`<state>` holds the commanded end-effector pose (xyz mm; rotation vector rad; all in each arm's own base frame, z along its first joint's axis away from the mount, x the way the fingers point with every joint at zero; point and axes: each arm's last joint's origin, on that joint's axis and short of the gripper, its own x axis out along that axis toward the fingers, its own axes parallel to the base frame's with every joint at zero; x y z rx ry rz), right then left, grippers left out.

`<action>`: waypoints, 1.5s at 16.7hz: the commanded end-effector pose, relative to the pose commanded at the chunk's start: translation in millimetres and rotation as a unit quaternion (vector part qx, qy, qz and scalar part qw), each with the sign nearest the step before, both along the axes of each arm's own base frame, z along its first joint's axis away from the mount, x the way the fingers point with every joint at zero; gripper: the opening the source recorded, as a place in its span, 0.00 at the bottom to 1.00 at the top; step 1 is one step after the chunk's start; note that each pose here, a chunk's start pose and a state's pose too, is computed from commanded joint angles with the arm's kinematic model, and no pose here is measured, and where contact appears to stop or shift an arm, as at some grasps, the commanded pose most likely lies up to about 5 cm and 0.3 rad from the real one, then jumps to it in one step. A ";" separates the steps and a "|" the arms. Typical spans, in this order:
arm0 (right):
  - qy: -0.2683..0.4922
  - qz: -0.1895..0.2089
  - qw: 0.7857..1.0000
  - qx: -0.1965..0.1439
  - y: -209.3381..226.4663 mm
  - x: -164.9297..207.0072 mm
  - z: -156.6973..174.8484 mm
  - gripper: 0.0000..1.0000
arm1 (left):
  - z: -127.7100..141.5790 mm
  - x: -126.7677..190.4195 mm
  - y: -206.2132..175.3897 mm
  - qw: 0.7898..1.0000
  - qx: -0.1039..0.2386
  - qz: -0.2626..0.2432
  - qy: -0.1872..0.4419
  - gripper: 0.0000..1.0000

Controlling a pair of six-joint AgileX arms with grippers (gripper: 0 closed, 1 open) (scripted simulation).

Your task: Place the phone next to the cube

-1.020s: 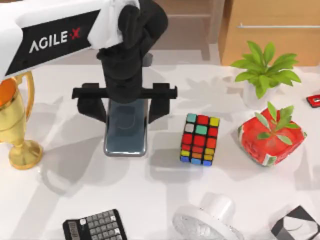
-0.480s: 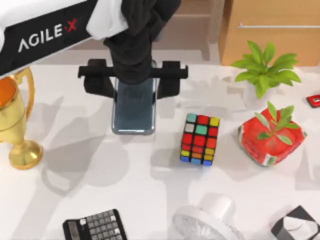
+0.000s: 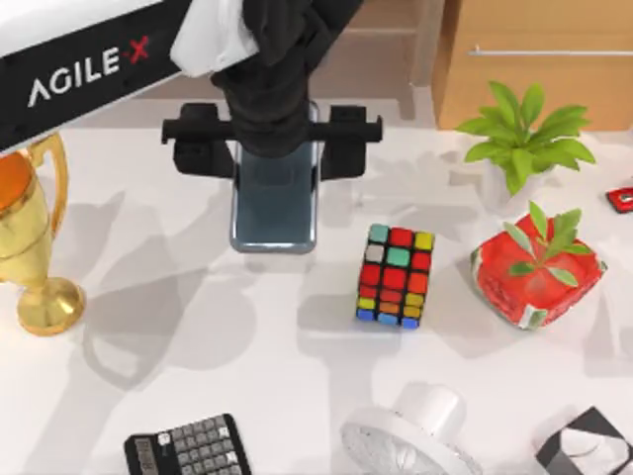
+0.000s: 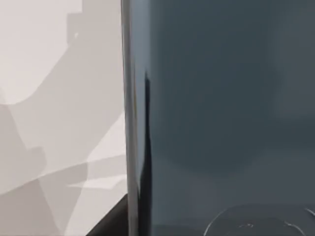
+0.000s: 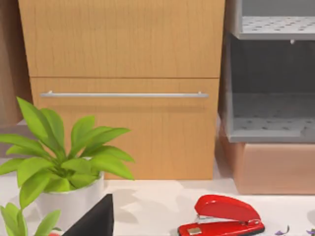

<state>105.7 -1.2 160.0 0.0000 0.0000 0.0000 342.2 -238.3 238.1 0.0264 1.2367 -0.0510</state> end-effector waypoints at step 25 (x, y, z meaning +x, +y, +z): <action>0.000 0.000 1.000 0.000 0.0 0.0 0.0 1.00 | -107.7 9.4 27.1 0.989 0.004 0.015 0.149 0.00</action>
